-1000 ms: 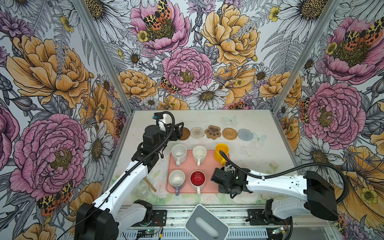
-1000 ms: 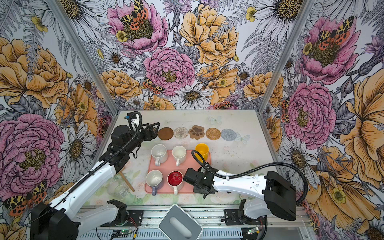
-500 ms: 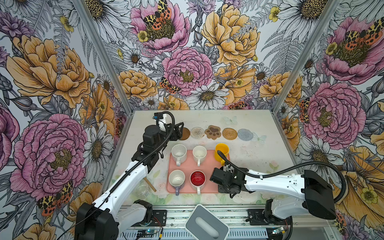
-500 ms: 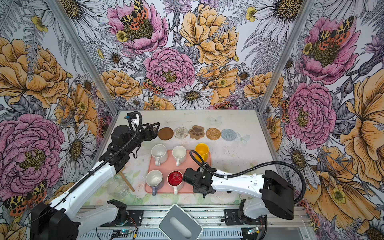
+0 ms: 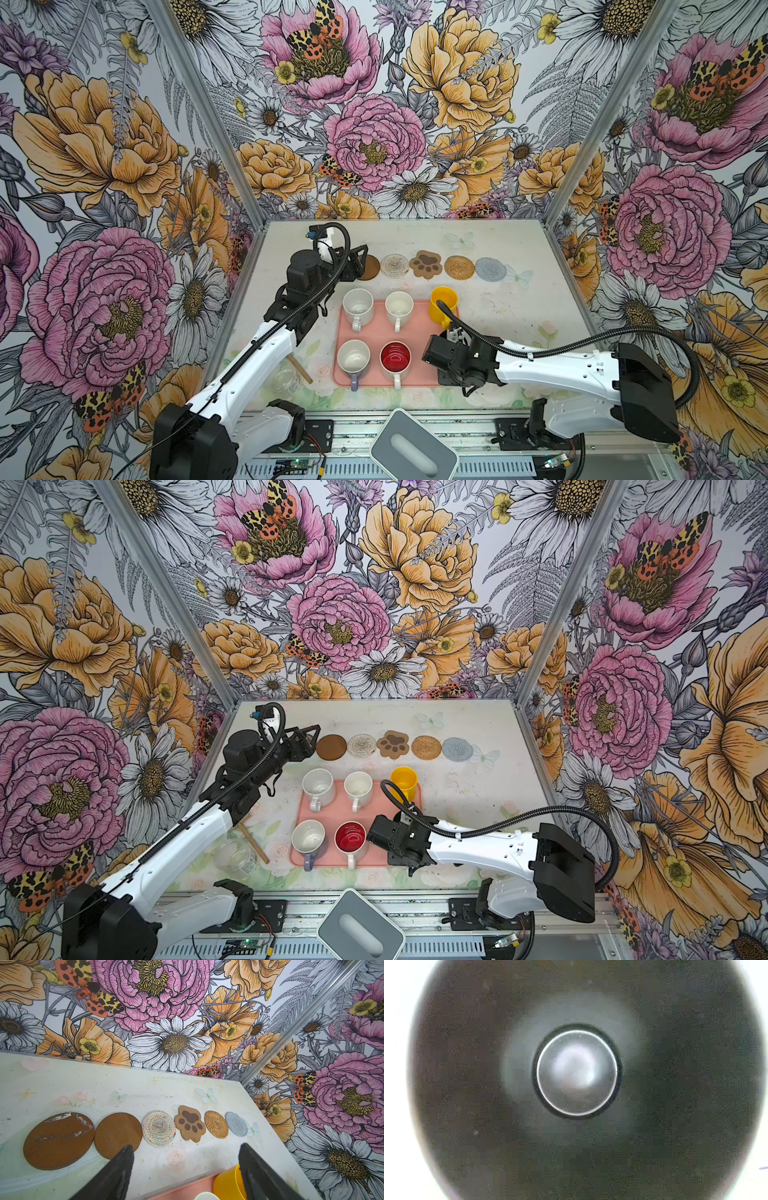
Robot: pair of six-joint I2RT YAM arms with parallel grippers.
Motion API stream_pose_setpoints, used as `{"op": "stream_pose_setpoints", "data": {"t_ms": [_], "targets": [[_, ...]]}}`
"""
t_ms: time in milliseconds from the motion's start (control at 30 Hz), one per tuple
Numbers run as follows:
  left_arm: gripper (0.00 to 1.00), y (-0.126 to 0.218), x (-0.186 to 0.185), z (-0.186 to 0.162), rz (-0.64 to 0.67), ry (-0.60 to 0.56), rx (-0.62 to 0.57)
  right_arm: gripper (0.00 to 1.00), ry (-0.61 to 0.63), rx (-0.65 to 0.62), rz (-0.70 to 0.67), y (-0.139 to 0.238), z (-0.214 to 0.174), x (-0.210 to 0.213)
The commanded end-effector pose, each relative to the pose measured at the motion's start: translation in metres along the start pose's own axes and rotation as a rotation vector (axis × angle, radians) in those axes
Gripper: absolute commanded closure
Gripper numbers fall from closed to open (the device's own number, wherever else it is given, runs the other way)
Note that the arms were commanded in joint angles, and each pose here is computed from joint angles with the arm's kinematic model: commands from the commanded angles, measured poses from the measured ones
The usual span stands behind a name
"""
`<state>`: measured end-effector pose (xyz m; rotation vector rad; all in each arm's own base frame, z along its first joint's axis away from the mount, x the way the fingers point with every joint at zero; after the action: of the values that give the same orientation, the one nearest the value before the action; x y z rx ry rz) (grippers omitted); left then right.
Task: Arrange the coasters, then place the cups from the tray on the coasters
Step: 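Close the right gripper on the black mug rim and lift it, then carry the black mug with the right gripper to the blue-grey knit coaster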
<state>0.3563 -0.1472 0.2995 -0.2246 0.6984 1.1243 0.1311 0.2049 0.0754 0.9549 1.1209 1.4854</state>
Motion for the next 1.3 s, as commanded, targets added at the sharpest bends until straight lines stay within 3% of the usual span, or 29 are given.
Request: {"op": "stream_pose_setpoints", "data": {"t_ms": [0,733,1267], "targets": [[0.19,0.001,-0.010,0.011,-0.024,-0.029,-0.033,1.00,0.000,-0.085,0.014,0.011,0.010,-0.002],[0.19,0.000,-0.008,0.010,-0.016,-0.026,-0.032,1.00,-0.070,-0.112,-0.003,0.027,0.011,-0.039],[0.19,-0.003,-0.007,0.009,-0.015,-0.026,-0.022,1.00,-0.061,-0.133,-0.079,0.033,0.045,-0.086]]}}
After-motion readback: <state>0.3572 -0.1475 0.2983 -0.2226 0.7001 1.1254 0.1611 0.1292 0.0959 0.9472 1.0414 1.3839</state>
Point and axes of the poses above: each gripper's point midway between its finger pads, its own y axis back along the fingers, its own x axis along the line the jaws close on, z = x × y, the point moved 1 cm from there along y, back along the fingers, and after that the axes turned 12 degrees about y, right-handed, at the moved point
